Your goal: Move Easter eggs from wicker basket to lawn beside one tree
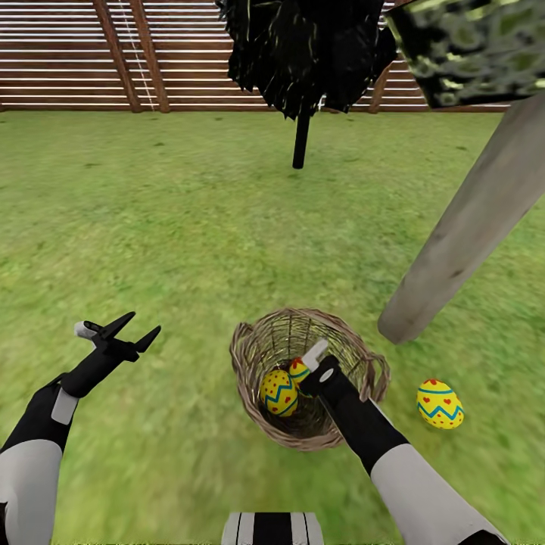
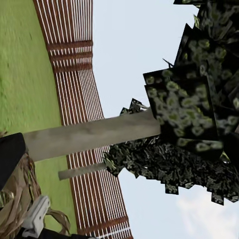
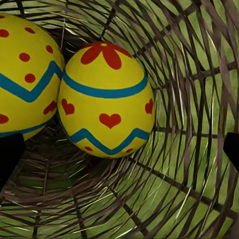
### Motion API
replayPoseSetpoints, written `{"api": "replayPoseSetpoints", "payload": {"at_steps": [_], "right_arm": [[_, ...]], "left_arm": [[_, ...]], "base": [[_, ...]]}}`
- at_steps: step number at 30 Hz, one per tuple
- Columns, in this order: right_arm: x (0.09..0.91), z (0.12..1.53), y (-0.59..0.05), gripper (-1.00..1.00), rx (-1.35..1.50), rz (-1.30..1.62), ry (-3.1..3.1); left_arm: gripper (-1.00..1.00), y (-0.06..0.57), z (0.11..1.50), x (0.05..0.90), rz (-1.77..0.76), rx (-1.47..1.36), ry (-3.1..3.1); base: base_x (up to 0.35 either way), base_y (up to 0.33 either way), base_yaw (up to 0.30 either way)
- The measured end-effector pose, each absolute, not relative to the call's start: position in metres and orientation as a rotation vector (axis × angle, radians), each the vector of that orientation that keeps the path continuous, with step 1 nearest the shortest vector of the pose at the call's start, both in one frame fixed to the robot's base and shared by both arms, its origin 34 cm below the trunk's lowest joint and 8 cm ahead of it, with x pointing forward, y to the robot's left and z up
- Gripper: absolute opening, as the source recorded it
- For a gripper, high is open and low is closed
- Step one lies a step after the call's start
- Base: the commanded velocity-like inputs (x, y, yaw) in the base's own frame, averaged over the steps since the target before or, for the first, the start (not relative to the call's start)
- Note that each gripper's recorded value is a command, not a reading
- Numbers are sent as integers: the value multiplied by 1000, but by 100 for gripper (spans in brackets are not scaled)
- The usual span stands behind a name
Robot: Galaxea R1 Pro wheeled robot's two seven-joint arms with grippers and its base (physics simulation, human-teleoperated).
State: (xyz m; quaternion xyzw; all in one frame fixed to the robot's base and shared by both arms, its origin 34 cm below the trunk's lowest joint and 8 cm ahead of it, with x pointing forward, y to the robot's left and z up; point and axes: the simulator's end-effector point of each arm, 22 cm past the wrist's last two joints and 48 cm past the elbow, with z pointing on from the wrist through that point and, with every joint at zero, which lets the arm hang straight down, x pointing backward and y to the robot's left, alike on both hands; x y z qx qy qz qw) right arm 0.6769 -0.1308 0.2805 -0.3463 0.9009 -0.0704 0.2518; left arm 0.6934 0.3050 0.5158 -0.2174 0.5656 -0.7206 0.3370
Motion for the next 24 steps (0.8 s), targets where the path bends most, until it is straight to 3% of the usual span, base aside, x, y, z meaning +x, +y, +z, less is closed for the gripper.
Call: {"api": "replayPoseSetpoints", "payload": {"at_steps": [9, 16, 24], "right_arm": [[678, 280, -131, 100, -939, -192, 2449], [676, 280, -128, 100, -941, -180, 2457], [675, 279, -128, 100, -940, -172, 2464]], "left_arm": [[100, 305, 513, 693, -1879, -574, 1475], [100, 305, 512, 693, -1881, -577, 1476], [100, 305, 511, 693, -1882, -581, 1473]], "base": [[9, 0, 0], [246, 0, 0], [35, 0, 0]]}}
